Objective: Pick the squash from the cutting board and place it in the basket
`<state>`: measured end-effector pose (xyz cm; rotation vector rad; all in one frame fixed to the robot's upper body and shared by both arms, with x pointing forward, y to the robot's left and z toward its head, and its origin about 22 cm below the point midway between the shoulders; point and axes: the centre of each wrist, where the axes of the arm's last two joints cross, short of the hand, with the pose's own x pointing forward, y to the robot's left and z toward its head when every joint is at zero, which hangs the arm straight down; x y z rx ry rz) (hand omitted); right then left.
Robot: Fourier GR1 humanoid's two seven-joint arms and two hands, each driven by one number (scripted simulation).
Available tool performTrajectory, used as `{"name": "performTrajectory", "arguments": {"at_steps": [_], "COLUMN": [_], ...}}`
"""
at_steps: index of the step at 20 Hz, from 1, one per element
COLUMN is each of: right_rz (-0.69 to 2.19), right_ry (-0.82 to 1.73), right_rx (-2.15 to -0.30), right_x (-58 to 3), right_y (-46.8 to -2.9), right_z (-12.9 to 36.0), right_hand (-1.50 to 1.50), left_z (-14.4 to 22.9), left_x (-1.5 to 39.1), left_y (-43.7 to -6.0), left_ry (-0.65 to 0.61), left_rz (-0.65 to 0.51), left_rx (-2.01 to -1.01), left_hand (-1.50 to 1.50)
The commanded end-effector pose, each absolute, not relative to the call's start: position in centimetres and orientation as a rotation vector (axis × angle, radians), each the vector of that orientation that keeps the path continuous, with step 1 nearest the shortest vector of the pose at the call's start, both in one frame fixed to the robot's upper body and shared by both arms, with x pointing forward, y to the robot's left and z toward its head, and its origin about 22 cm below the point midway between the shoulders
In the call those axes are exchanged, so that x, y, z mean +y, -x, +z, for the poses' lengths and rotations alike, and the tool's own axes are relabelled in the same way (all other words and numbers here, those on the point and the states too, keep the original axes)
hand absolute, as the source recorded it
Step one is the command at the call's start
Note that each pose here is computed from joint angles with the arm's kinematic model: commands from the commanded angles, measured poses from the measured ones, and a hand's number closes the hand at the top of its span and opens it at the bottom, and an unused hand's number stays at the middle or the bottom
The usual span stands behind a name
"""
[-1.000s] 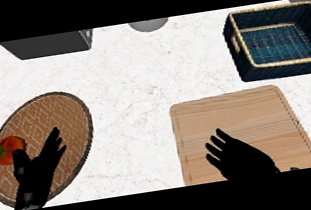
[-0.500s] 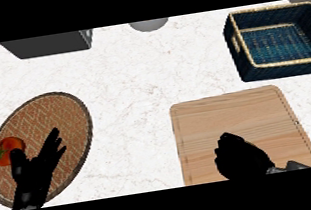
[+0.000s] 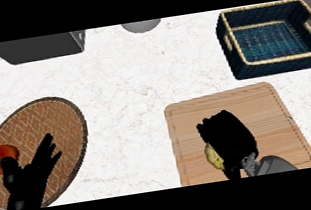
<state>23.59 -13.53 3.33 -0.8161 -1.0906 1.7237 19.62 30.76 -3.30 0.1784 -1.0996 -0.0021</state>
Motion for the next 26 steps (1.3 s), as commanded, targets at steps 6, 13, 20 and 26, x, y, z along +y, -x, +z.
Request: {"name": "performTrajectory", "arguments": {"at_steps": [6, 13, 20, 26], "right_rz": [0.997, 0.447, 0.267, 0.167], "right_ry": [0.778, 0.674, 0.802, 0.836], "right_rx": [-1.331, -1.713, -1.690, -1.649], "right_x": [-10.6, -13.0, -17.0, -20.3], "right_y": [-24.3, -23.1, -23.7, -26.4], "right_z": [9.9, 19.9, 27.9, 33.2], "right_hand": [1.50, 1.50, 1.50, 1.50], "left_z": [-4.7, -4.6, -5.5, -4.3], "left_x": [28.6, 29.0, 29.2, 29.3], "left_y": [-19.2, -18.5, -19.2, -19.3], "left_ry": [-0.156, -0.151, -0.150, -0.156], "left_rz": [-0.014, -0.018, -0.018, -0.034], "left_rx": [-1.008, -1.005, -1.001, -1.011], "left_hand": [0.00, 0.00, 0.00, 0.00]}}
